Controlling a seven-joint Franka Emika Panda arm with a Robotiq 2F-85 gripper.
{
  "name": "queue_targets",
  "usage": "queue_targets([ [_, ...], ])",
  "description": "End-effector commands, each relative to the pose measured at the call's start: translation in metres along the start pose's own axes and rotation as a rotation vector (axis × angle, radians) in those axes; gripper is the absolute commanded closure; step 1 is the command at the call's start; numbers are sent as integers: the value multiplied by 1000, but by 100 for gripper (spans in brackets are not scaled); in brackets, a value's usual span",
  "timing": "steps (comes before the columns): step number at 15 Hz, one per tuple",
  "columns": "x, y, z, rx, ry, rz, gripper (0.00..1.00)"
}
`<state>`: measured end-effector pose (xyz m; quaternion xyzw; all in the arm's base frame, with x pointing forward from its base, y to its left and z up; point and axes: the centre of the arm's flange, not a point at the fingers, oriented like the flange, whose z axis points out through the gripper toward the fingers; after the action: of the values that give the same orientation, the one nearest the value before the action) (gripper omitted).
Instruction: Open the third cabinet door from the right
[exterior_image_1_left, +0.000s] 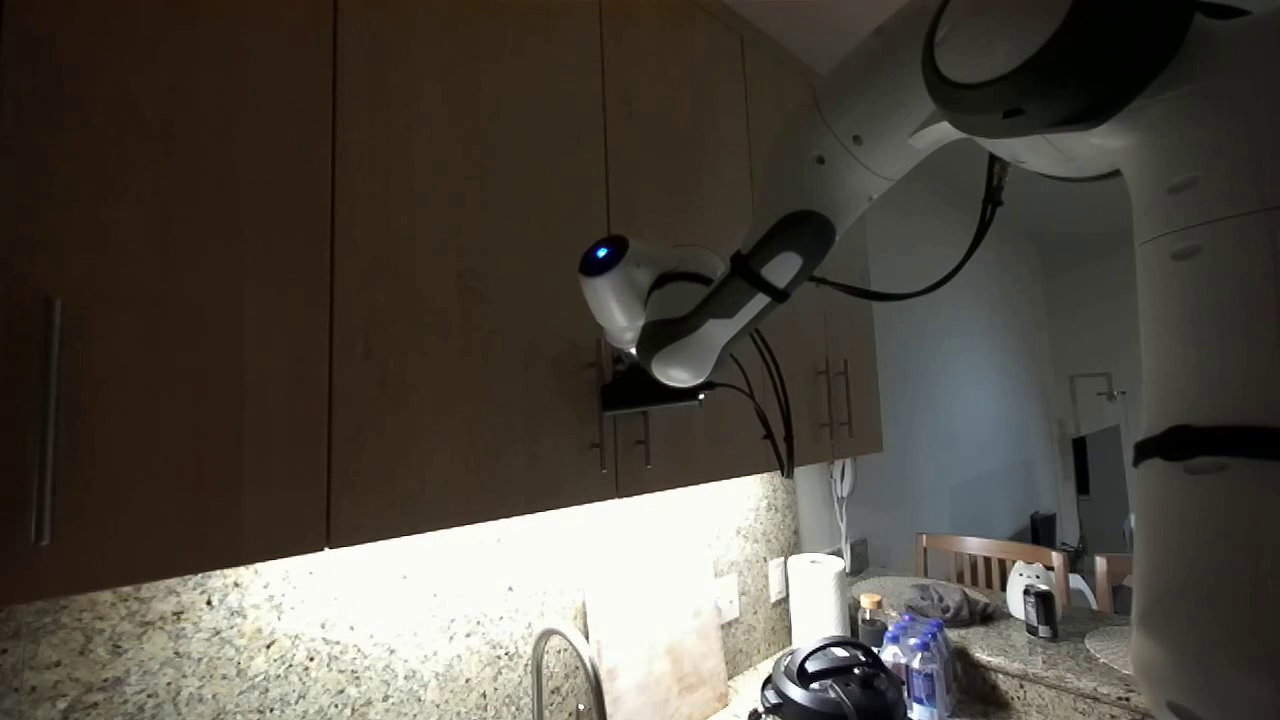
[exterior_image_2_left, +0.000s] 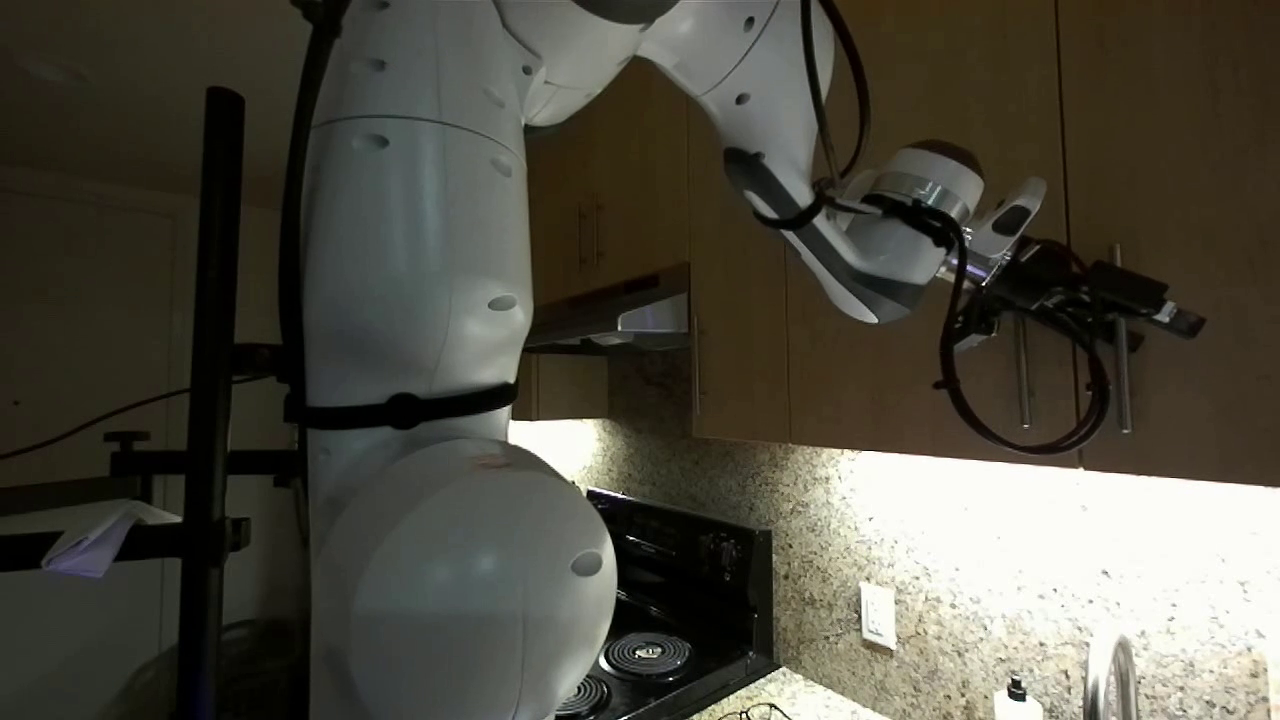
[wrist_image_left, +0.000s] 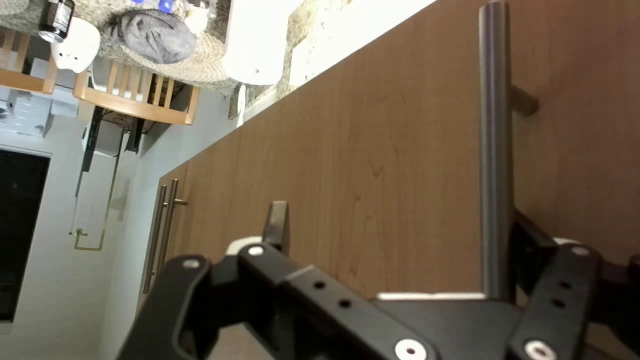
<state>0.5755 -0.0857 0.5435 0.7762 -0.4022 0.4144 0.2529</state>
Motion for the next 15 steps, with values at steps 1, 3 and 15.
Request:
queue_targets([
  [1,-14,27,12,-67,-62,28,0],
  [3,-15,32,9,-64,-74,43,0],
  [15,-14,65,4,1,-185,84,0],
])
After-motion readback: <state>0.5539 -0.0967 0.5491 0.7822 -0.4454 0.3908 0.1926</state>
